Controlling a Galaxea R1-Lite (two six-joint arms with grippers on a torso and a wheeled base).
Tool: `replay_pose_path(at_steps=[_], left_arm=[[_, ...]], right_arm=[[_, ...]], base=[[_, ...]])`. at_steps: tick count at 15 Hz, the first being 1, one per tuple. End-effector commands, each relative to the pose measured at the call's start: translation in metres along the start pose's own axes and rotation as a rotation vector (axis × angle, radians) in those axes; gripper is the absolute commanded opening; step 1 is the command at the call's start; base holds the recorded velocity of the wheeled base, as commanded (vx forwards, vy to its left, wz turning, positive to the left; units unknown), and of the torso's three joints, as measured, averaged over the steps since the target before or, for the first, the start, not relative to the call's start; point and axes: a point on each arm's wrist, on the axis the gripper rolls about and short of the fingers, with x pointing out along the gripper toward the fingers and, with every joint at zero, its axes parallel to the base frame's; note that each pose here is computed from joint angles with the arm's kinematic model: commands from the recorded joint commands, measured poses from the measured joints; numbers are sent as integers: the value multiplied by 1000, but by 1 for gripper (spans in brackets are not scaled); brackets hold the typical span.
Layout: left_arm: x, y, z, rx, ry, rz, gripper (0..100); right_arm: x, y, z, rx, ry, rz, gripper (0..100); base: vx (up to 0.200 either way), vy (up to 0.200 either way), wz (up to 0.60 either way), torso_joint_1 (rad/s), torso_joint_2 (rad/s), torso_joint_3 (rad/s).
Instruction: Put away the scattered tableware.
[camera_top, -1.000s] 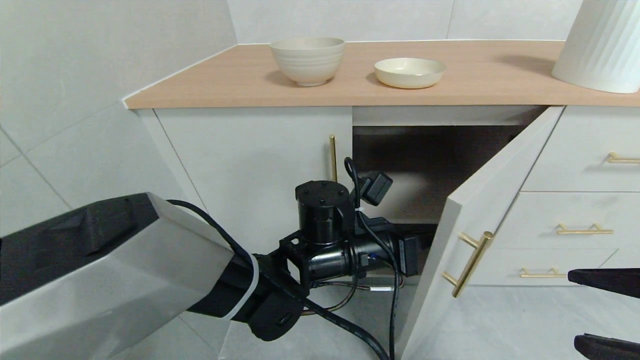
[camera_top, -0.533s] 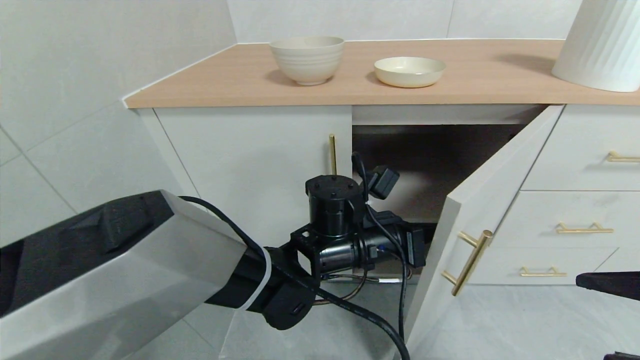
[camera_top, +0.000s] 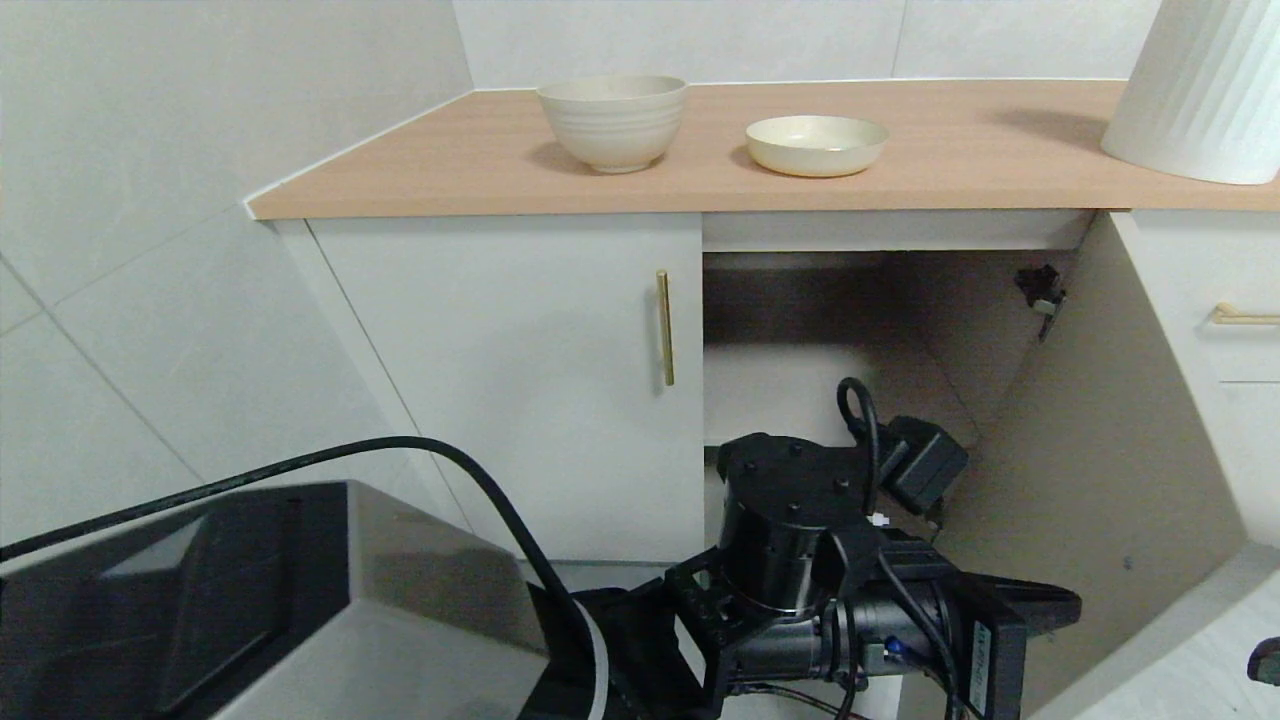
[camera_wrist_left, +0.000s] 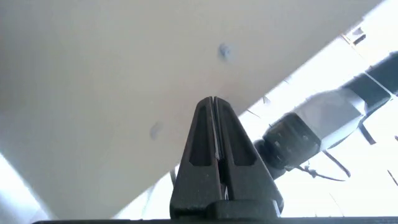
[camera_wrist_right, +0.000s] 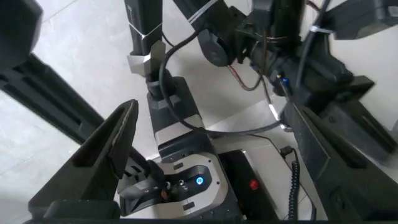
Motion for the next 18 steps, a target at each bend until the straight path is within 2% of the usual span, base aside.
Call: replay_pose_path(at_steps=[1,2,4,6,7,8,9,11,12,13,14,15,17,18], left_arm=[[-13,-6,6,3,-14,8,0],[-31,10,20,9,-62,57,0],[-74,33,44,10,-130,167,0],[-121,43,61,17,-186,271,0],[-161,48,67,59,-206,373,0],[-190,47,71,89,-209,455,0],[-211,41,74,80,-215,512,0],[-267,10,86,5,-241,743,0],[-277,2,89,-10,-246,787,0],[-296,-16,94,-27,-262,852,0],[-317,-42,96,-31,-290,898,0],[-328,-58,95,-22,-313,919,0],[-336,-83,100,16,-348,923,0],[-338,-90,104,23,-352,921,0]], right_arm=[[0,0,0,1,0,0,100],[2,-2,-1,9,9,-4,100],[11,-10,-1,36,38,-54,100],[24,-22,0,58,65,-158,100],[34,-31,0,69,69,-224,100],[41,-37,2,65,59,-252,100],[48,-42,5,67,49,-275,100],[77,-71,19,98,24,-410,100],[84,-81,23,107,12,-453,100],[95,-102,33,110,-32,-525,100],[107,-123,44,114,-47,-565,100],[114,-131,49,115,-49,-588,100],[126,-142,59,107,-69,-675,100],[126,-142,65,98,-91,-703,100]], base=[[0,0,0,0,0,0],[0,0,0,0,0,0],[0,0,0,0,0,0],[0,0,0,0,0,0],[0,0,0,0,0,0],[0,0,0,0,0,0],[0,0,0,0,0,0],[0,0,0,0,0,0],[0,0,0,0,0,0],[0,0,0,0,0,0],[0,0,0,0,0,0],[0,0,0,0,0,0],[0,0,0,0,0,0],[0,0,0,0,0,0]])
